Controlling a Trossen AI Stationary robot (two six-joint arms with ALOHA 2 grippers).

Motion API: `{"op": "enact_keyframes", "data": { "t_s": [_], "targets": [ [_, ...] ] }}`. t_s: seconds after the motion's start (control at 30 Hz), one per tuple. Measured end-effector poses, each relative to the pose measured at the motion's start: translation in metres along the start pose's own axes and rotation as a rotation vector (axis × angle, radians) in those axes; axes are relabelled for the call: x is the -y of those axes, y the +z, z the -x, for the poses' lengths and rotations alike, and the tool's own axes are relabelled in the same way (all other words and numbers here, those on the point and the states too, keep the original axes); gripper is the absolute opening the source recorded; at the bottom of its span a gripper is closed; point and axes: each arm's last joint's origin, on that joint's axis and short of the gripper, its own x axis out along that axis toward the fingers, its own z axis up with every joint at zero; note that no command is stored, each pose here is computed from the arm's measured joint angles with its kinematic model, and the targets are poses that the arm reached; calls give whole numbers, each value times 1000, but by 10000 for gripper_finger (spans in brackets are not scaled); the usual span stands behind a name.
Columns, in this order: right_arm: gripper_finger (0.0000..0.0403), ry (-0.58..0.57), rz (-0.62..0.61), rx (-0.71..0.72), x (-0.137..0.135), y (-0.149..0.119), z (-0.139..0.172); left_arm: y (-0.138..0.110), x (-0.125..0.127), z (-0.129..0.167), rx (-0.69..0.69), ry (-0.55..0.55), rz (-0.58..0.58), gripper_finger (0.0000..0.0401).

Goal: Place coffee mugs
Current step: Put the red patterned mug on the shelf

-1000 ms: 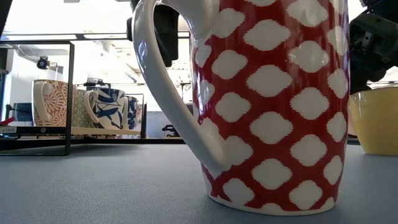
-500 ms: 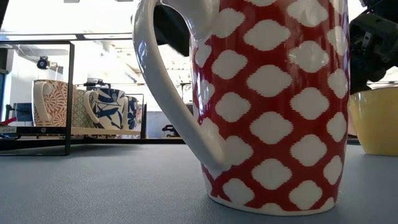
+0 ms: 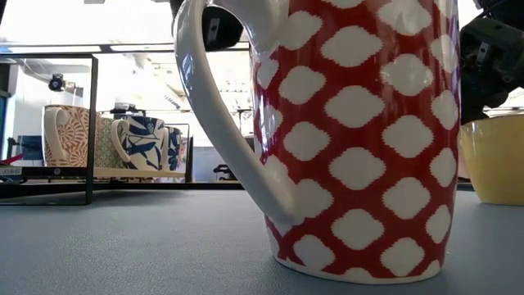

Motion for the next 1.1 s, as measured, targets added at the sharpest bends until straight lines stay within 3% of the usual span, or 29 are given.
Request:
{"op": "enact_keyframes", "data": {
  "t_s": [0.47,0.6,0.8,1.1],
  "targets": [
    [68,0,0,0,0,0,0,-7,-6,-38,-36,78,32,111],
    [68,0,0,0,0,0,0,-7,-6,-39,-33,75,31,86],
    [68,0,0,0,0,0,0,-6,-7,-39,-35,88,30,12],
    [68,0,0,0,0,0,0,9,-8,-25,-24,116,41,6]
  ]
}}
